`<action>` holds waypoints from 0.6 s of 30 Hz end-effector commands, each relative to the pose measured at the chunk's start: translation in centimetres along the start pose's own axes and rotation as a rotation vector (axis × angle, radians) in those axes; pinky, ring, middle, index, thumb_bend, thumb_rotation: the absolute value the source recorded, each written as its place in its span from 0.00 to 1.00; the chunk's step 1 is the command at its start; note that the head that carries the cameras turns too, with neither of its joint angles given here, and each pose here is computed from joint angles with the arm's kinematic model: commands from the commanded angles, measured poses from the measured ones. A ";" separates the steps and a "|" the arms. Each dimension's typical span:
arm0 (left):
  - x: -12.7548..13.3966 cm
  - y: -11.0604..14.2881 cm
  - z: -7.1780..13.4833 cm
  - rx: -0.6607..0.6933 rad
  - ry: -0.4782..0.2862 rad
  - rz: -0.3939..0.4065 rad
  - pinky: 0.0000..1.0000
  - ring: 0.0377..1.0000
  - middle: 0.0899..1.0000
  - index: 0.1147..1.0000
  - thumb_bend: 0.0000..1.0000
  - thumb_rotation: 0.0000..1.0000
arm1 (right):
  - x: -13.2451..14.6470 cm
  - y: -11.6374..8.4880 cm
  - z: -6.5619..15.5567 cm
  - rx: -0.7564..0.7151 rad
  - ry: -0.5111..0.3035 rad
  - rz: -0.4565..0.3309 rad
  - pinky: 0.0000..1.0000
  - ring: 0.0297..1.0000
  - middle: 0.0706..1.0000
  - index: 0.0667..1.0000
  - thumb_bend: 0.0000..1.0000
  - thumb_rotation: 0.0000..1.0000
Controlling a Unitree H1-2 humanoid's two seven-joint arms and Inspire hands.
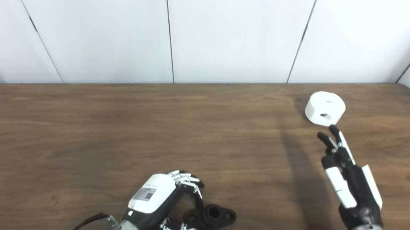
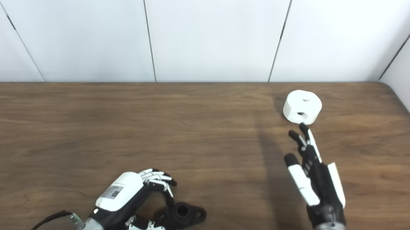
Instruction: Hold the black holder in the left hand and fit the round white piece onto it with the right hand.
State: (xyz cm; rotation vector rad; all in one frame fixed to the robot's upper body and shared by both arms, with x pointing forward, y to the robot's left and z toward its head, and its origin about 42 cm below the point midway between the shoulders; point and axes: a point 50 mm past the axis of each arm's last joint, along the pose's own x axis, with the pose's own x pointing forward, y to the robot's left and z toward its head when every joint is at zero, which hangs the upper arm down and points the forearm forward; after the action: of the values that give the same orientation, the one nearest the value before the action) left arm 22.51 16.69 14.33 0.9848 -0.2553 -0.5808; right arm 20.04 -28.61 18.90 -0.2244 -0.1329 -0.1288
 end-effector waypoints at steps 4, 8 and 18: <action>-0.1 -0.9 -0.9 -0.016 0.010 -0.042 0.90 0.84 0.76 0.42 0.52 0.05 | 0.8 -1.1 1.7 -0.023 -0.069 -0.011 1.00 0.97 0.91 0.94 0.63 0.79; -0.3 -1.0 -1.2 -0.002 -0.001 -0.049 0.89 0.84 0.76 0.42 0.52 0.05 | 2.3 -2.5 2.3 -0.100 -0.088 -0.014 1.00 0.99 0.93 0.94 0.63 0.79; -0.6 -1.1 -1.5 0.011 -0.001 -0.037 0.86 0.81 0.74 0.42 0.52 0.05 | 7.8 -7.1 5.1 -0.444 -0.101 -0.079 0.97 0.97 0.96 0.98 0.61 0.85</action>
State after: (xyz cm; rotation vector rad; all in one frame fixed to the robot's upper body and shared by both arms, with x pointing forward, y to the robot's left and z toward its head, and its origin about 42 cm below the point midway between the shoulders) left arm 22.74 17.19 13.80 0.9741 -0.2955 -0.5764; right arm 25.72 -34.62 24.77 -0.5955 -0.1670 -0.2074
